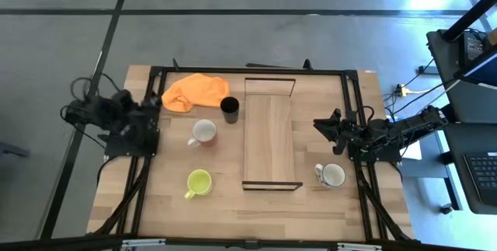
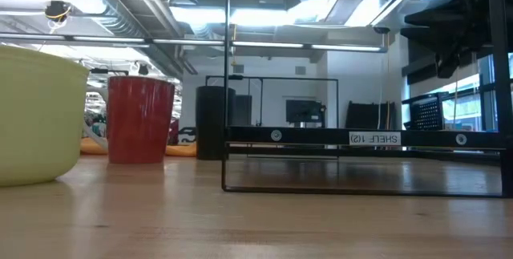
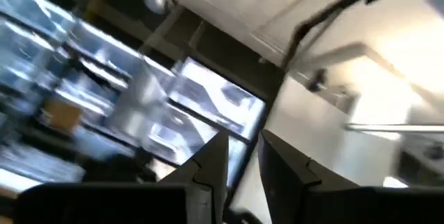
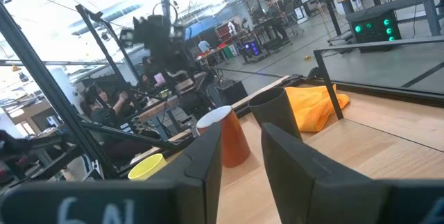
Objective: Stack small to large cups/mugs on shelf
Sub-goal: Put the yellow mug on the shelf
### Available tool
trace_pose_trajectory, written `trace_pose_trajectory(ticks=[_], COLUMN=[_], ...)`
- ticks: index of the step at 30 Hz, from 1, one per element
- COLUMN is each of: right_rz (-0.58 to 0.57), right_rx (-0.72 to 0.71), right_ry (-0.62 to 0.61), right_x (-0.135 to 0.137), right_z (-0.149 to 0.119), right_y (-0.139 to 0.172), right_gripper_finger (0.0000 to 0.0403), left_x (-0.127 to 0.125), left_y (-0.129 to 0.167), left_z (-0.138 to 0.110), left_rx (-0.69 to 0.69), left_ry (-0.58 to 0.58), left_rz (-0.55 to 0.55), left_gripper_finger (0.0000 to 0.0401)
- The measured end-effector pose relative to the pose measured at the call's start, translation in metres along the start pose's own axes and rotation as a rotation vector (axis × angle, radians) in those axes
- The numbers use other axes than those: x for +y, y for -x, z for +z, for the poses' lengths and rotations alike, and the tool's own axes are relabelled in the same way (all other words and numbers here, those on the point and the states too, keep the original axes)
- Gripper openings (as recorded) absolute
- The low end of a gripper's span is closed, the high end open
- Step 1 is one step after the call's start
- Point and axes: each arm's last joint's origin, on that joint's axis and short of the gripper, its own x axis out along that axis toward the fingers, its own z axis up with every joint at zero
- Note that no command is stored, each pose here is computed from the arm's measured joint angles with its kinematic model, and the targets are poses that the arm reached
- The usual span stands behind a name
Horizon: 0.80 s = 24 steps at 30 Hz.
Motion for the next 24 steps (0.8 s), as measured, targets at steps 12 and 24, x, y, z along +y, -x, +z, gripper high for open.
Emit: trace_pose_trajectory(ticks=[12, 24], right_rz=[0.0, 0.0], right_rx=[0.0, -0.001], right_ry=[0.0, 0.0], right_x=[0.0, 0.0], right_z=[0.0, 0.0], right_y=[0.0, 0.0], right_gripper_finger=[0.0104, 0.0104], left_x=[-0.014, -0.049], left_y=[0.002, -0.059], left_z=[0.058, 0.083], left_rx=[-0.234, 0.194], left_ry=[-0.045, -0.257], left_rz=[0.162, 0.043], left_gripper_finger=[0.0075, 0.0075])
